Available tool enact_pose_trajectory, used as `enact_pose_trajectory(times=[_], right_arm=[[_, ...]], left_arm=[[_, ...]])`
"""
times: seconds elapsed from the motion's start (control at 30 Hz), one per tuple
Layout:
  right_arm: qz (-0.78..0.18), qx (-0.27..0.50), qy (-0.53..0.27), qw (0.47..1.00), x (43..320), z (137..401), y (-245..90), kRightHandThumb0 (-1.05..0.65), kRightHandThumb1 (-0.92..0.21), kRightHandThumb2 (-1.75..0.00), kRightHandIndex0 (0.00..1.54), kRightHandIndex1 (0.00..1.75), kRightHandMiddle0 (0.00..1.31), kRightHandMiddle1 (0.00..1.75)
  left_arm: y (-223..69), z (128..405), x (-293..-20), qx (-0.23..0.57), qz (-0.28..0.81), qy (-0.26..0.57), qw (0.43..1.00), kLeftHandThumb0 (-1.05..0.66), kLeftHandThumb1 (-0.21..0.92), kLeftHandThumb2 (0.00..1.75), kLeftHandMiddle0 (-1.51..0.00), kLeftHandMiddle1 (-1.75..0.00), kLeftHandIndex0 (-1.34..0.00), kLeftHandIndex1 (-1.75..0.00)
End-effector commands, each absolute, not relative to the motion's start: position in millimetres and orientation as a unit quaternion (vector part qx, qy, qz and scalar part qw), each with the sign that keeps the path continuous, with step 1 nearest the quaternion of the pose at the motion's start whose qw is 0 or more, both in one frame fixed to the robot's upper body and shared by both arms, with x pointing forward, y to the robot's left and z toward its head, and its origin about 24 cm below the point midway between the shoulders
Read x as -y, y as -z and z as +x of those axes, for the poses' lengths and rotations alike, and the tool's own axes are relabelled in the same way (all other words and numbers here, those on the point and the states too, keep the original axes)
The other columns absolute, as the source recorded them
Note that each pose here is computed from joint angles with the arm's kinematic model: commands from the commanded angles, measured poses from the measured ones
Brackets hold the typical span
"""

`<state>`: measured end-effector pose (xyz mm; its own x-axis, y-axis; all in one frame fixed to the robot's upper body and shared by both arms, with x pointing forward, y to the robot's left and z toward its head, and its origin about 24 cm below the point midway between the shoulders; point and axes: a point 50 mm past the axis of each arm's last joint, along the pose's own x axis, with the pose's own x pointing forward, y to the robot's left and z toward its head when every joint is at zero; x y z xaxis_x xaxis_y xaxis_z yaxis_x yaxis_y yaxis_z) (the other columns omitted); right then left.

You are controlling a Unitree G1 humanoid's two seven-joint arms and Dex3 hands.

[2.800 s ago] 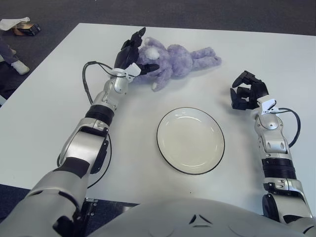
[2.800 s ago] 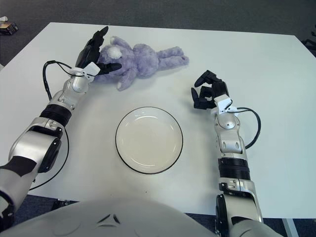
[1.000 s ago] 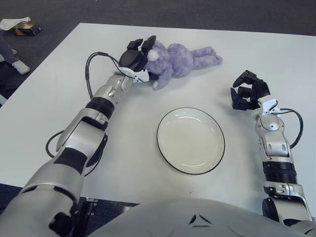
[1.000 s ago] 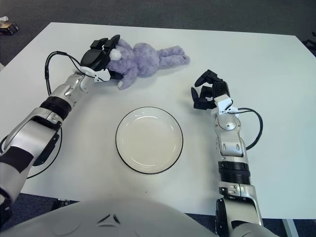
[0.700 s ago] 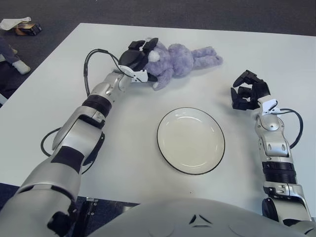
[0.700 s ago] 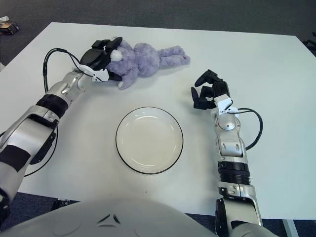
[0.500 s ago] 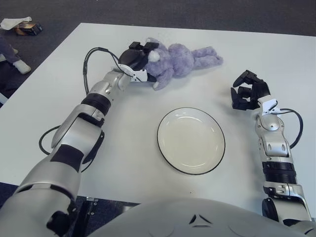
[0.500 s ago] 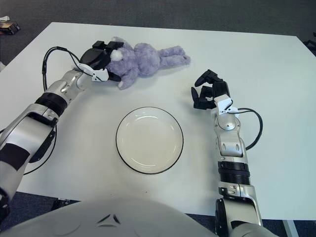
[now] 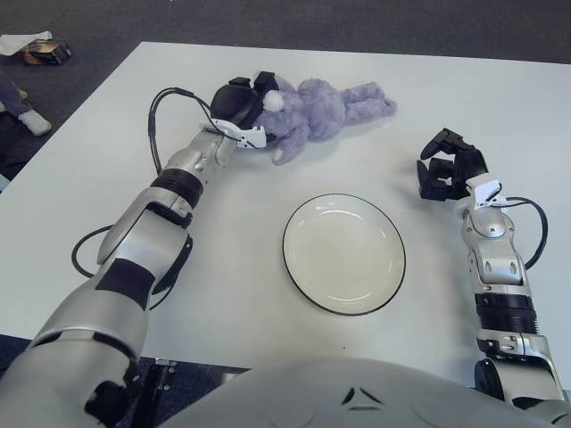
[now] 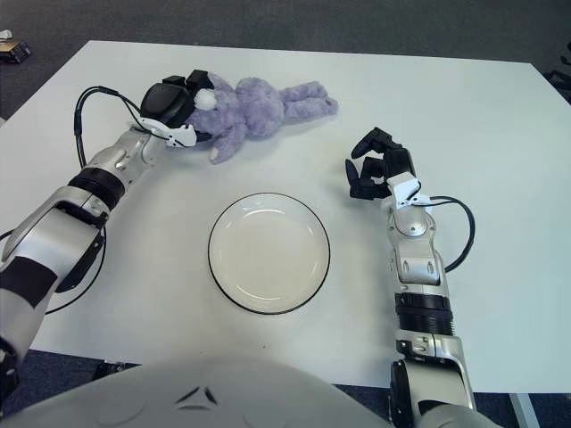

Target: Put the doll into the plate.

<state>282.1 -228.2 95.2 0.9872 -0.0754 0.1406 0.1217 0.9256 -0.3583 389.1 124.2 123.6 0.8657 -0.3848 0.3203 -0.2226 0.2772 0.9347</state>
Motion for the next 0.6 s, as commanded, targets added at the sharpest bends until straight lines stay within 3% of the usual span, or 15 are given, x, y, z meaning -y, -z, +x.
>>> enact_pose_trajectory(times=[0.0, 0.33, 0.57], right_arm=[[-0.192, 0.070, 0.052, 0.978, 230.8, 279.4, -97.9, -0.48, -0.33, -1.29, 1.09, 1.75, 0.60, 1.75], [-0.178, 0.057, 0.043, 0.981, 236.6, 277.9, -95.3, -0.47, -0.35, -1.27, 1.05, 1.75, 0.59, 1.75], [-0.174, 0.053, 0.031, 0.983, 239.9, 278.8, -93.4, -0.46, -0.38, -1.24, 1.02, 1.75, 0.56, 1.75]], left_arm=[[-114.3, 386.3, -127.8, 0.250, 0.603, 0.042, 0.757, 0.00, 0.11, 1.50, -0.83, -1.56, -0.54, -1.75], [-111.0, 383.9, -122.3, 0.262, 0.594, 0.020, 0.760, 0.00, 0.11, 1.51, -0.82, -1.60, -0.54, -1.75], [-109.4, 383.1, -119.8, 0.265, 0.597, 0.013, 0.757, 0.00, 0.04, 1.59, -0.87, -1.59, -0.60, -1.75]])
